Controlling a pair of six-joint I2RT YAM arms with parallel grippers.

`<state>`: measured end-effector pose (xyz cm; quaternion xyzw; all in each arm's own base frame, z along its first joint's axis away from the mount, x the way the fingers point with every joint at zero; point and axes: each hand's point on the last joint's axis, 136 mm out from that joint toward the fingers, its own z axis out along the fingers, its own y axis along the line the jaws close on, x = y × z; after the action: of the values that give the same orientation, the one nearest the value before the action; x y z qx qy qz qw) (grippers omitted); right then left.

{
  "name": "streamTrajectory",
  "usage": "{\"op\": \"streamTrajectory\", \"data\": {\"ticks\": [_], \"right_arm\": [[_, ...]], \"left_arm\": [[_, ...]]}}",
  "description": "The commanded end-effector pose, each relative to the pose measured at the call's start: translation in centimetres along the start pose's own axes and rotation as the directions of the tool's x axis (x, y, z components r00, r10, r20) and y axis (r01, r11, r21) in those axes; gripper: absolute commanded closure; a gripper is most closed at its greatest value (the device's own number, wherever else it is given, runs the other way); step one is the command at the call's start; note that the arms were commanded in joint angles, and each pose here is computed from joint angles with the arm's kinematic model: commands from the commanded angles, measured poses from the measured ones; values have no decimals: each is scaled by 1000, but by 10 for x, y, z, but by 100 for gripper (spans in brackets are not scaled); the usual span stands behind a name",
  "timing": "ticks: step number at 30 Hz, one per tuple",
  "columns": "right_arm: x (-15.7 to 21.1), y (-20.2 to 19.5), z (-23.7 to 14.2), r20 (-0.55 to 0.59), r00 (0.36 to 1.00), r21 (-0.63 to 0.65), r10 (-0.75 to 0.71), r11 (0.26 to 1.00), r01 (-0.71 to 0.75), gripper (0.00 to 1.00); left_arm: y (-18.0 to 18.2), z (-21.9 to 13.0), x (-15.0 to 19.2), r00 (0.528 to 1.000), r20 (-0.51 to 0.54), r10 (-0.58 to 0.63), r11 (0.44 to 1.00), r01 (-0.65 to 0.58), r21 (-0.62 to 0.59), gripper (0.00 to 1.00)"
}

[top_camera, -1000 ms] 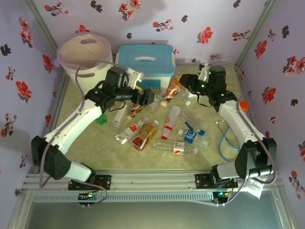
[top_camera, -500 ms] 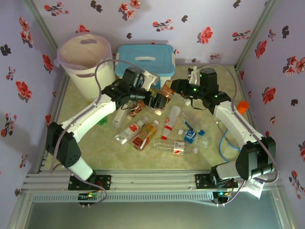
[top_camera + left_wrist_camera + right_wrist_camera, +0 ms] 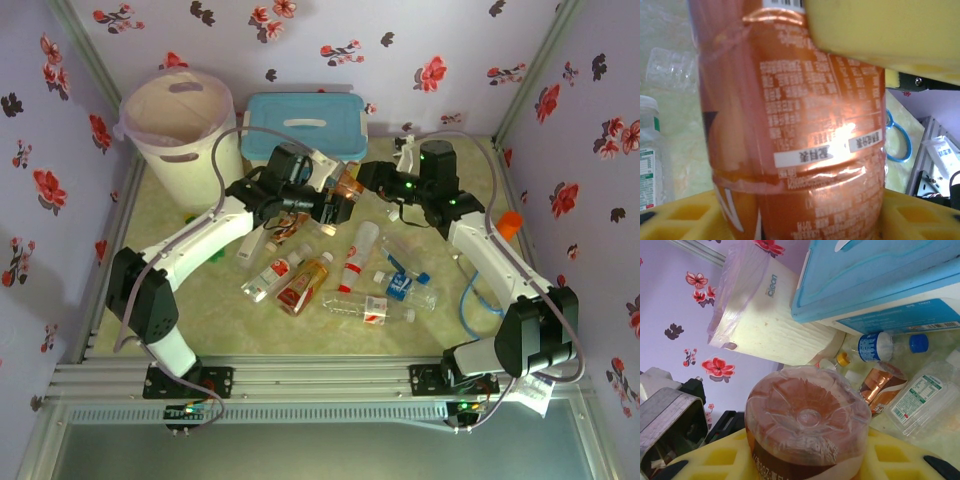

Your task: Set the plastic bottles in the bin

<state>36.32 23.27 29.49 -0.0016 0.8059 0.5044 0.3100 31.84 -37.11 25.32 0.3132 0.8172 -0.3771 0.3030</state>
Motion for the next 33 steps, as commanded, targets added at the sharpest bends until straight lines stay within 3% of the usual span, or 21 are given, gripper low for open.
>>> {"op": "streamTrajectory", "data": {"ticks": [1,4,10,19,26,30,33], "right_arm": [[1,17,-3,-5,1000,-59,-15,998,15,62],[1,17,-2,-8,1000,-56,-17,998,17,46],[-9,23,-11,25,999,-48,-36,998,37,33],[-30,-1,-57,184,982,70,-38,997,25,28],[2,-47,-68,160,987,196,-12,980,-20,28],[16,-63,-77,151,989,257,-8,966,-32,28],[25,-70,-82,138,990,290,-8,957,-32,28]], "left_arm": [[0,-3,-20,998,66,18,1000,-17,-15,51],[5,-5,-22,998,59,11,999,-8,-51,53],[10,-26,-34,995,92,47,991,-34,-128,57],[56,-145,-103,955,293,50,944,50,-326,67],[141,-259,-141,861,507,40,810,270,-521,89],[193,-297,-146,849,528,18,729,350,-588,100],[240,-308,-145,848,529,-17,670,403,-624,100]]}}
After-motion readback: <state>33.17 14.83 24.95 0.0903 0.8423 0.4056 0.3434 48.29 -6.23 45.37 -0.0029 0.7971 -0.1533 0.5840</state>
